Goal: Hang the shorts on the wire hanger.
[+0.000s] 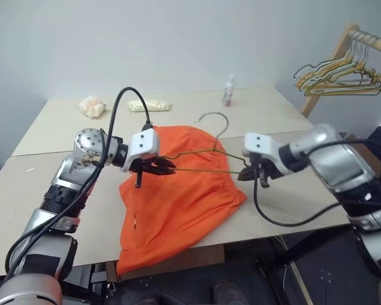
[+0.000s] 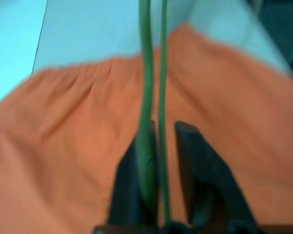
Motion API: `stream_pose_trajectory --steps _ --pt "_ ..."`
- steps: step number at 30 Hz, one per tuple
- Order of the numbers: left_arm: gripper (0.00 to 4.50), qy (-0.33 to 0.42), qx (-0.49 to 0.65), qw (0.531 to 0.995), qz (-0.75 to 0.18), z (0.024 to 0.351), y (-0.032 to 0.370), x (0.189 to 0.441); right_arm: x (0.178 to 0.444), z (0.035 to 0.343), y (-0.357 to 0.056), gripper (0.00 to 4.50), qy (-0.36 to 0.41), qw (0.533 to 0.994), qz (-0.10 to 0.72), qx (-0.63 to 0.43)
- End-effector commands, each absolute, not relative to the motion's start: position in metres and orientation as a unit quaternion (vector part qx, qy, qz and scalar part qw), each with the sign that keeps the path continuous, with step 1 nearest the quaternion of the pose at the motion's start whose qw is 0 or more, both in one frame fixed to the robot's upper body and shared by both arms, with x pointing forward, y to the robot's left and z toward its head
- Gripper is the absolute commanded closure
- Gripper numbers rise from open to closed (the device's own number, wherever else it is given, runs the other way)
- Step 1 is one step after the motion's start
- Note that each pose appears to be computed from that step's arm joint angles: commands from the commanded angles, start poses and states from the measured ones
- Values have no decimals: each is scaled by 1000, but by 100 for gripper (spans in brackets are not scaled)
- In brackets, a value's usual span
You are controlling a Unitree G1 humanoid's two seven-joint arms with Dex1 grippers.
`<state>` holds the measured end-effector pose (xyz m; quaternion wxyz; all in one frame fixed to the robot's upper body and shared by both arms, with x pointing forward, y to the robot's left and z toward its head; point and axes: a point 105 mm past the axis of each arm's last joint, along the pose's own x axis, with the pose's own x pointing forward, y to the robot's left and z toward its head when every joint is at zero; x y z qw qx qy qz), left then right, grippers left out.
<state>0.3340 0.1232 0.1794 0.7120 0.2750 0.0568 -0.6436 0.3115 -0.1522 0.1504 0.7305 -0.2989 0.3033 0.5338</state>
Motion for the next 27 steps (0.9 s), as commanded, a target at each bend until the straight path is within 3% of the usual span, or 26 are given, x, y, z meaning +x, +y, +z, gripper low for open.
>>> stream_pose_trajectory --steps 1,4,7,10,14,19,27 --pt "218 26 264 745 -612 199 140 346 297 156 -167 450 312 759 510 -256" --pt "120 26 239 777 -582 204 156 355 280 136 -191 450 363 781 470 -193" --pt "11 25 211 772 -599 206 160 342 267 123 -212 450 404 805 420 -112" --pt "4 -4 193 762 -618 203 151 322 264 115 -231 450 436 823 364 -15" --pt "4 2 177 742 -646 191 145 297 262 102 -243 450 478 813 324 75" --pt "4 16 180 740 -648 182 143 285 274 84 -254 450 518 799 265 154" --pt "4 26 177 751 -636 184 147 277 268 80 -238 450 553 754 303 186"
